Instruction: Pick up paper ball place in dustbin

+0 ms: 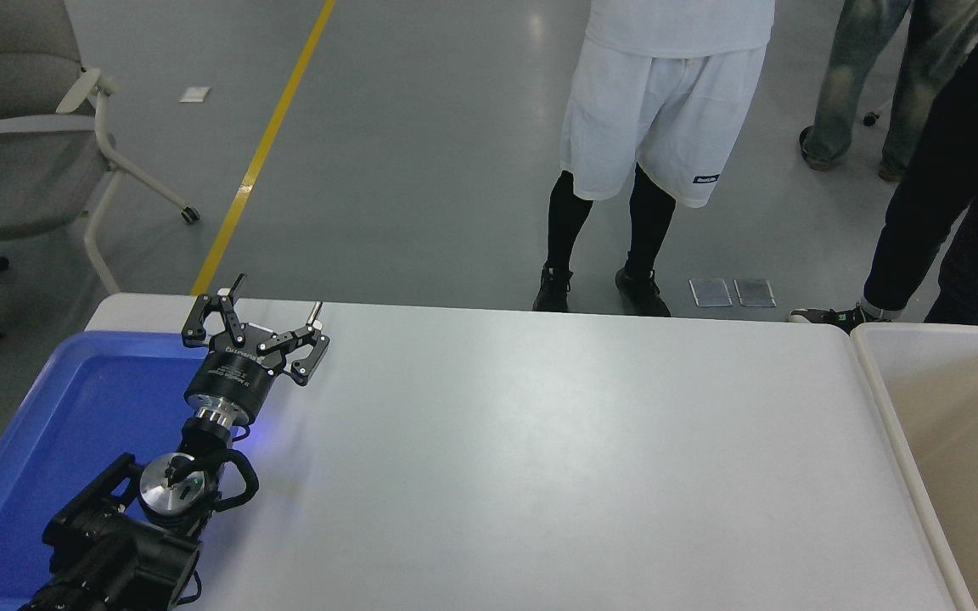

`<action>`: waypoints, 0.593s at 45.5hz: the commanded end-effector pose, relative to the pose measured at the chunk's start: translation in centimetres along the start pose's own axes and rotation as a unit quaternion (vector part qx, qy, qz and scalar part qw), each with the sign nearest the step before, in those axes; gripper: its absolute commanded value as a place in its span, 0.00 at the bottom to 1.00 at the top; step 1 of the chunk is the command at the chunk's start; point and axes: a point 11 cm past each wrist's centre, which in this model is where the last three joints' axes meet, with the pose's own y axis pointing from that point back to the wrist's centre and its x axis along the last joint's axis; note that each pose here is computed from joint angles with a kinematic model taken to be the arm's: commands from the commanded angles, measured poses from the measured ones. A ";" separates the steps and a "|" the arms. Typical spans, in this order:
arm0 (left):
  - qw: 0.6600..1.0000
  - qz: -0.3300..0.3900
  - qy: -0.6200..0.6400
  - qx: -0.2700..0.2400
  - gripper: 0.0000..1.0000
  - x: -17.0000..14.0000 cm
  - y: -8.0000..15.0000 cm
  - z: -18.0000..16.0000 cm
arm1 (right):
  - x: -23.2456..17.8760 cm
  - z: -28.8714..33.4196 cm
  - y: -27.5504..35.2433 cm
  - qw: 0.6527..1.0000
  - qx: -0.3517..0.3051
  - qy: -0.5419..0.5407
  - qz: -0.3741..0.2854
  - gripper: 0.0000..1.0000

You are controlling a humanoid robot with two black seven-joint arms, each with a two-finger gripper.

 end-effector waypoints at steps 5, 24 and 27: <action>1.000 0.000 0.000 0.000 0.99 0.0 0.0 0.0 | -3.4 0.6 0.9 0.987 0.102 -0.119 -0.039 1.00; 1.000 0.000 0.000 0.000 0.99 0.0 0.0 0.0 | -2.5 11.5 6.1 0.989 0.000 -0.147 -0.024 1.00; 1.000 0.000 0.000 0.000 0.99 0.0 0.0 0.0 | -1.6 13.0 7.2 0.990 -0.017 -0.142 -0.012 1.00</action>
